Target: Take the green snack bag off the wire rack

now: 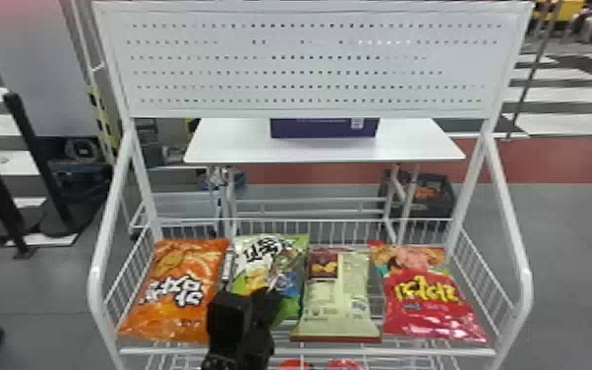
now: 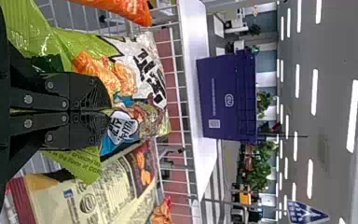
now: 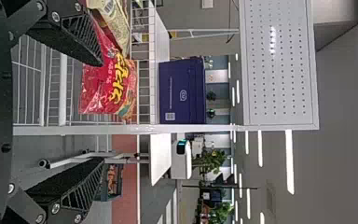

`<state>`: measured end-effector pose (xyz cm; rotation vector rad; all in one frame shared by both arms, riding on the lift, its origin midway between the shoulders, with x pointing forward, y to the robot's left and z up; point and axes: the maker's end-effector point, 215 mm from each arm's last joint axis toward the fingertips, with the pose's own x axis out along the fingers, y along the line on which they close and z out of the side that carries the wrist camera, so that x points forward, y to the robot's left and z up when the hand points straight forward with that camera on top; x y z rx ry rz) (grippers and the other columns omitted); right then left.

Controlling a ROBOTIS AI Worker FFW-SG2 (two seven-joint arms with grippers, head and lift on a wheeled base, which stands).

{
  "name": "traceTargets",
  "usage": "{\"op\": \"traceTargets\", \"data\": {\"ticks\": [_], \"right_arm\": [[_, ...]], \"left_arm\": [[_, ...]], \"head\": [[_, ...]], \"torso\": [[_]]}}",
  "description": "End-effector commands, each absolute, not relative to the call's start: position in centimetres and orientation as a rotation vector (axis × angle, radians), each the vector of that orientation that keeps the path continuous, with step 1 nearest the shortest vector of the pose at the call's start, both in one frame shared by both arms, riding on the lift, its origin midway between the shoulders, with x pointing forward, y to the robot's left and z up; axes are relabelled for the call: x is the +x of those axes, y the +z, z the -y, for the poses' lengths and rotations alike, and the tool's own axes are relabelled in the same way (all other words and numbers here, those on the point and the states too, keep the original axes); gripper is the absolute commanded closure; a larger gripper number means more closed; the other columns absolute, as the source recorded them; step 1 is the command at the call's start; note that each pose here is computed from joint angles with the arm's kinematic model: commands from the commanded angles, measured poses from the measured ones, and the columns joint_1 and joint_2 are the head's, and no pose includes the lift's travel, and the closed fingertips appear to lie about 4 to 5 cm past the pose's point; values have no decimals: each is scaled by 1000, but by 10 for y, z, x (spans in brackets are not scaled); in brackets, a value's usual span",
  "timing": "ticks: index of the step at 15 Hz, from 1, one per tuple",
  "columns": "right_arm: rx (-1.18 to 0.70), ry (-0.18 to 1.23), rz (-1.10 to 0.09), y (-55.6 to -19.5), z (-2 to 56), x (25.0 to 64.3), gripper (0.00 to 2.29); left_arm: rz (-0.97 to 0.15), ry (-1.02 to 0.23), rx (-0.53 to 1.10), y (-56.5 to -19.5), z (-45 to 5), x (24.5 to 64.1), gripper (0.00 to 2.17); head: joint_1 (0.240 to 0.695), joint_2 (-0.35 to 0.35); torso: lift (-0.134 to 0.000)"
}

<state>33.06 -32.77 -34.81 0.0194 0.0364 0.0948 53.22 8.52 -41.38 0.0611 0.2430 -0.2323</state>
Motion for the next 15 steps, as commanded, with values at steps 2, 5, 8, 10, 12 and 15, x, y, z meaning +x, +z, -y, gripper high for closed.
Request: {"op": "traceTargets", "data": {"ticks": [2,5,8,10,12,15], "right_arm": [[21,96,-36,-348,327,331,174],[21,97,-35,-347,327,331,174],[21,96,-35,-348,326,331,174],[23,98,-36,-350,325,333,174],[24,98,-41,-354,325,334,174],[26,97,-46,-357,325,334,174]], "left_arm": [[-192,-250,45,-383,-85,515,1740],[-153,-230,46,-365,-114,486,1737],[-117,-185,33,-350,-159,454,1737],[-56,-158,5,-331,-189,426,1737],[43,-120,-33,-300,-220,397,1737],[116,-98,-32,-278,-247,358,1737]], "head": [[499,0],[499,0],[499,0],[499,0],[499,0],[499,0]], "torso": [[0],[0],[0],[0],[0],[0]]}}
